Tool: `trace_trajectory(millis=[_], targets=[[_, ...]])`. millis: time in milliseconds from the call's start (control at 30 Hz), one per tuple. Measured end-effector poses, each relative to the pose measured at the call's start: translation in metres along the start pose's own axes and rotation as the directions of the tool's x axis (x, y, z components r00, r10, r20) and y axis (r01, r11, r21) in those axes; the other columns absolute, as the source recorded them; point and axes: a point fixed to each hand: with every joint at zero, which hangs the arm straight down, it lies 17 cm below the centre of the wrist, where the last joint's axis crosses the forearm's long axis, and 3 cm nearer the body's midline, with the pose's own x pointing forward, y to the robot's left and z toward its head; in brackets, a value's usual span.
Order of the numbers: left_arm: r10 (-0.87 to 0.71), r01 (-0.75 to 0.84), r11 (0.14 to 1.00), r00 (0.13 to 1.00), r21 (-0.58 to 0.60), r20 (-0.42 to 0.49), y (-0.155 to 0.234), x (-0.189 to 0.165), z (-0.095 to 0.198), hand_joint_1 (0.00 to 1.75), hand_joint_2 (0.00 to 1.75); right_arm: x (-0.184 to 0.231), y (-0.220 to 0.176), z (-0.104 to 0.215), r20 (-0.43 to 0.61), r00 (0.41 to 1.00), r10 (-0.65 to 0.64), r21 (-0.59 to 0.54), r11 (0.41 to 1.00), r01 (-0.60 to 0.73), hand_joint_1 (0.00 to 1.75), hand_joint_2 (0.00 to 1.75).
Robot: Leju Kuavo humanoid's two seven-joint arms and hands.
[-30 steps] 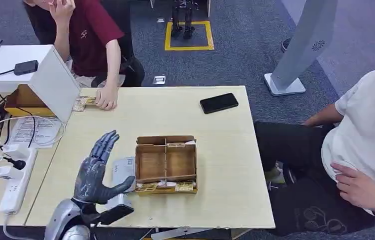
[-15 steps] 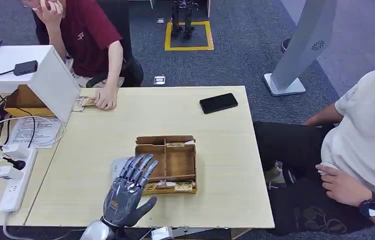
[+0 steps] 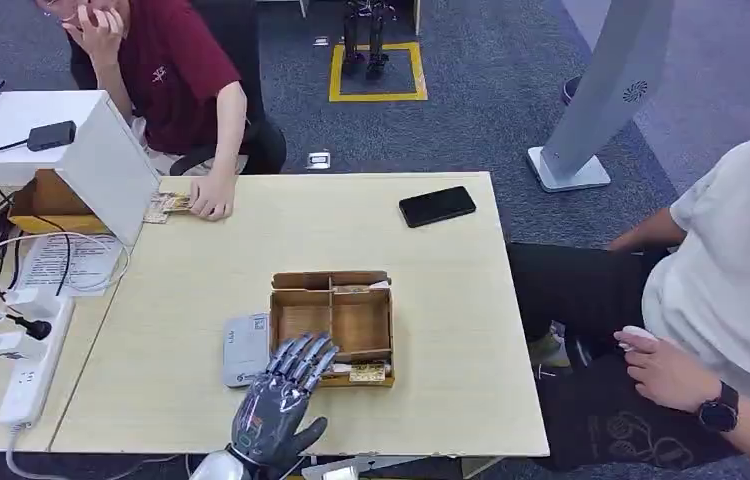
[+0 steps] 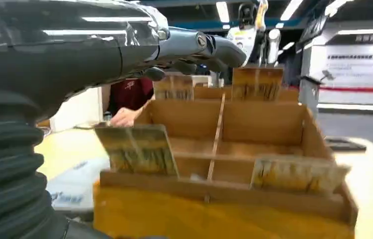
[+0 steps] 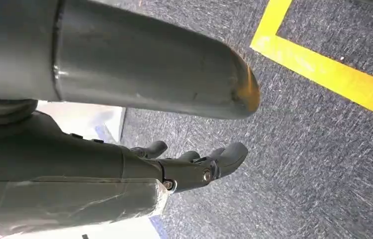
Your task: Pass the card to the sensor for recognition and then transmit it.
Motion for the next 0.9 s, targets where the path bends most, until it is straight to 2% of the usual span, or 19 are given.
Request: trace_trajectory(millis=[167,367,900], targets=[[-0.025,0.024,0.998,0.999,-0.062,-0.020,-0.026,-0.006,0.004,0.00,1.75,0.001,0.000,0.000,0.001,1.000,0.000,0.001,1.000,0.000,0.00,0.00],[-0.037,0.035,0.995,0.999,-0.089,-0.012,-0.039,-0.007,0.004,0.00,1.75,0.002,-0.001,0.000,0.002,1.000,0.000,0.001,1.000,0.000,0.00,0.00],[-0.011,0.008,0.999,0.997,-0.035,-0.081,-0.027,-0.022,-0.013,0.00,1.75,0.004,0.000,0.000,0.010,1.000,0.000,0.001,1.000,0.000,0.00,0.00]])
